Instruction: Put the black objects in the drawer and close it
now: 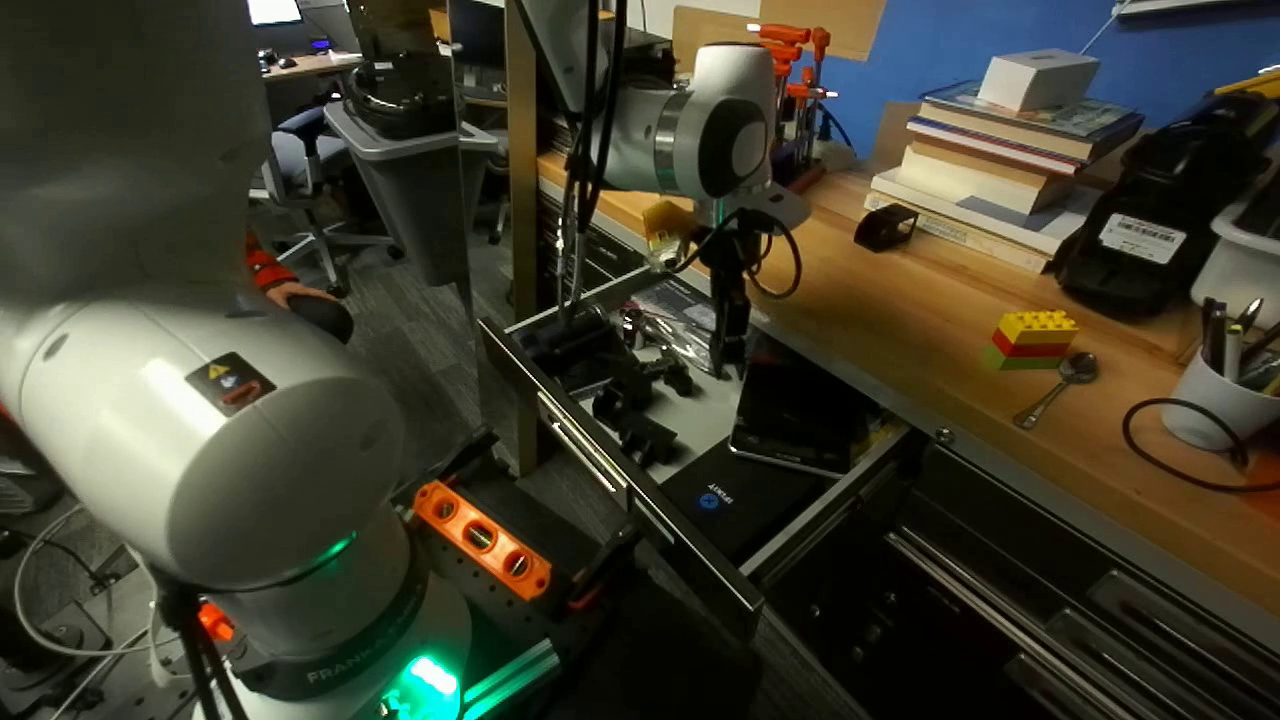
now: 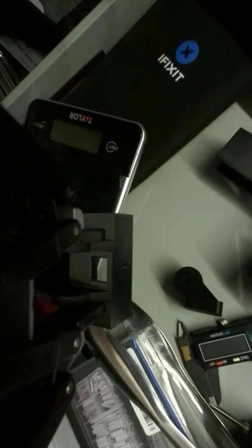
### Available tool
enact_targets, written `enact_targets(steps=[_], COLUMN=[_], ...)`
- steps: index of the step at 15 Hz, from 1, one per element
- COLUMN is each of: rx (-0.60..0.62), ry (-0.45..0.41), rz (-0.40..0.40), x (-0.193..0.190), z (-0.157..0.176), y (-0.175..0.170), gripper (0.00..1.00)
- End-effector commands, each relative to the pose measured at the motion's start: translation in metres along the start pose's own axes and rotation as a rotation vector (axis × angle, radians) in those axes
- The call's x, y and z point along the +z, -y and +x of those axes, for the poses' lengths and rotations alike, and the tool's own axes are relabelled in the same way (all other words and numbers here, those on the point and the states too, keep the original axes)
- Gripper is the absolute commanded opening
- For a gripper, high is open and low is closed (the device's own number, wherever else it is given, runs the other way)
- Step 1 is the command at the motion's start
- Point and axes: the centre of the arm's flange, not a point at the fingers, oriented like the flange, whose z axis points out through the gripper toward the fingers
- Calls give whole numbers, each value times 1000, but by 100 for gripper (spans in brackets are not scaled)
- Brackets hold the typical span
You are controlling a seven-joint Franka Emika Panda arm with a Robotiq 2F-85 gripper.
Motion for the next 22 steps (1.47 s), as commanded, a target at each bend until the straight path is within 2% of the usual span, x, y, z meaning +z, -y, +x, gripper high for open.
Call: enact_targets(steps=[1,7,12,17,22], rx=[58,93,120,165,207], ry=[-22,-10,14,66,76], rz=[10,28,62,65,51], x=[18,47,48,44,61], z=[9,11,11,-3,-10], y=[-3,-3,-1,5,3], gripper=[22,22,22,22,22])
